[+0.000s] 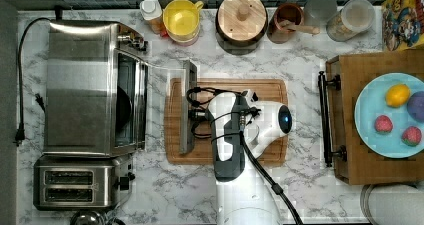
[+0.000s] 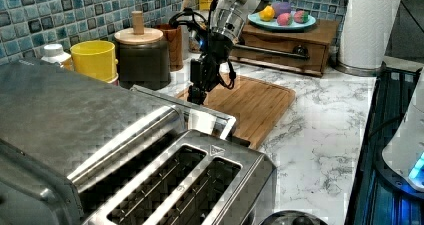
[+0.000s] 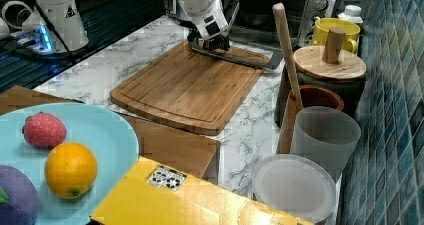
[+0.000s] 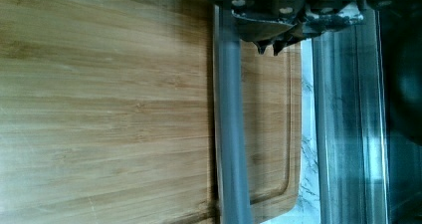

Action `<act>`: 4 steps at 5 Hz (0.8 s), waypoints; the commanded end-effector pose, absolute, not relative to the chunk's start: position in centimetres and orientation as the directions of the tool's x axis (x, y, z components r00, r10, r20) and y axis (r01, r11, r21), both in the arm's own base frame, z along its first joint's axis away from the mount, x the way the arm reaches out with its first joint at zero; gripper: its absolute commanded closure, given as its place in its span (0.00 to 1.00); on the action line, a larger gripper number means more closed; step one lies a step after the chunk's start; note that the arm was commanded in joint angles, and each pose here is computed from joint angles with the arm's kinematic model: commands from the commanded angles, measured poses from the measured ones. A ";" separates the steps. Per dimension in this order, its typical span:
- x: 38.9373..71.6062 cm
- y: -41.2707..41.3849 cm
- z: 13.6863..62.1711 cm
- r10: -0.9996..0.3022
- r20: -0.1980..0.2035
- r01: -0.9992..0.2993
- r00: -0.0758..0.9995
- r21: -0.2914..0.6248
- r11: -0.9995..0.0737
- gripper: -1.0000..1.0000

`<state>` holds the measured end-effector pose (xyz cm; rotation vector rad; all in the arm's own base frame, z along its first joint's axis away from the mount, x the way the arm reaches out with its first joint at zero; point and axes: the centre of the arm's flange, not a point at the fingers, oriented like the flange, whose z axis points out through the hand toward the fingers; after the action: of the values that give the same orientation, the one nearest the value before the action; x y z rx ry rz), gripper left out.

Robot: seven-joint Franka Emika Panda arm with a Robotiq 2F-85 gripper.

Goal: Close the oven.

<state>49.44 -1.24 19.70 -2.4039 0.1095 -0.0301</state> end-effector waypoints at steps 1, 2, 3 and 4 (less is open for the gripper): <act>51.9 12.8 35.8 0.087 0.179 0.191 0.980 -0.719 -0.669 1.00; 51.6 16.0 37.2 0.149 0.191 0.238 0.970 -0.648 -0.723 1.00; 51.8 19.1 37.7 0.193 0.160 0.251 0.968 -0.597 -0.762 1.00; 51.3 20.9 39.4 0.199 0.205 0.282 0.958 -0.551 -0.785 1.00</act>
<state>51.21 8.06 31.44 -2.5553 -0.0284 -0.0615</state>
